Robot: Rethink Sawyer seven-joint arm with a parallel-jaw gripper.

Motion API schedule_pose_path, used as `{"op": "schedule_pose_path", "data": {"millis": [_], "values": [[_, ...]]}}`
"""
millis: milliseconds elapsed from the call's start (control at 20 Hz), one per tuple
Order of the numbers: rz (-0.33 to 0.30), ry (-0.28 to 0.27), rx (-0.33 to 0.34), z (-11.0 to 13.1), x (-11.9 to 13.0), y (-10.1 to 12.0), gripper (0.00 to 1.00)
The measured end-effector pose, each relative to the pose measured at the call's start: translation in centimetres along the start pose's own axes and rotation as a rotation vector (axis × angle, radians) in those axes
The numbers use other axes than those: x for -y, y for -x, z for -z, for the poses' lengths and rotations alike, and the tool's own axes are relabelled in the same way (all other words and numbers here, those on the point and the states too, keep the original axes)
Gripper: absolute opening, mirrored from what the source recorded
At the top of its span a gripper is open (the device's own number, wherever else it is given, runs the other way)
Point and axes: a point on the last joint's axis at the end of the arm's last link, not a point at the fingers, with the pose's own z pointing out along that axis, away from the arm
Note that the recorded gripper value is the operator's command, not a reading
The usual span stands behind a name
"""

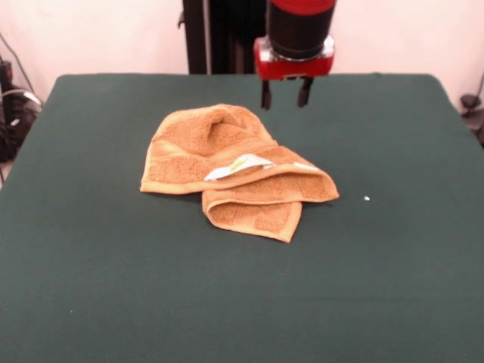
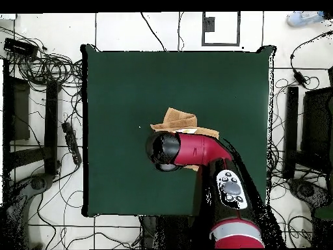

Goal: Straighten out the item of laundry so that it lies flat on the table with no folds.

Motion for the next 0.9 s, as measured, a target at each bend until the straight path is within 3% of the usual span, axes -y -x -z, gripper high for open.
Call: {"op": "schedule_pose_path", "data": {"millis": [400,900], "values": [[0.014,-0.024,0.020,-1.3,2.0,2.1,1.00],[0.019,-0.014,0.020,-3.0,3.6,5.1,1.00]]}}
